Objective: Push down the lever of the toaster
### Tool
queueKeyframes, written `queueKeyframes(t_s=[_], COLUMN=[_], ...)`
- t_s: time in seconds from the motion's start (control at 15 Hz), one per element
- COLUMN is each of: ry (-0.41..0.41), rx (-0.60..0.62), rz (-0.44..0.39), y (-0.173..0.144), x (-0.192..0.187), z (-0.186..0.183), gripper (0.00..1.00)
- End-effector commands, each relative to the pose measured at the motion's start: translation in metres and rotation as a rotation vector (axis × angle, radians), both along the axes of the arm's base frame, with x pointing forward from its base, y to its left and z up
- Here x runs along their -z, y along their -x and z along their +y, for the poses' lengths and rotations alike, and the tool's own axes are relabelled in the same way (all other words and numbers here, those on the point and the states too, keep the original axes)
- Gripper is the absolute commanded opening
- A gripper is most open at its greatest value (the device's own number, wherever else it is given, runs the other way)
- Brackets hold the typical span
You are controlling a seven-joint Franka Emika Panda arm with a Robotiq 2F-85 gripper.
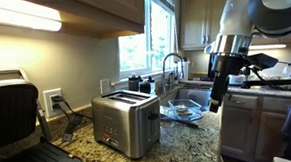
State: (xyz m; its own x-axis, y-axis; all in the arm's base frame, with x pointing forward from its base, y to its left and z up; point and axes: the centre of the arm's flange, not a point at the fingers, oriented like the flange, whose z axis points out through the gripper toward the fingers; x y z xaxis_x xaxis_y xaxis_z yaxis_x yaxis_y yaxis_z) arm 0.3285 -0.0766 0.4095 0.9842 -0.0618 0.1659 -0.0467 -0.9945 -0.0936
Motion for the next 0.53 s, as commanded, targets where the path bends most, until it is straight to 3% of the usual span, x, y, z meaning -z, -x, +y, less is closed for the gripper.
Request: queueKeyframes(t_s=[0.0,0.47], ry=[0.001,0.003], rx=[-0.001,-0.014], rz=[-0.002,-0.029], y=[-0.003,-0.042], x=[-0.001,-0.013], z=[0.001,0.013], gripper=[1.0,1.0])
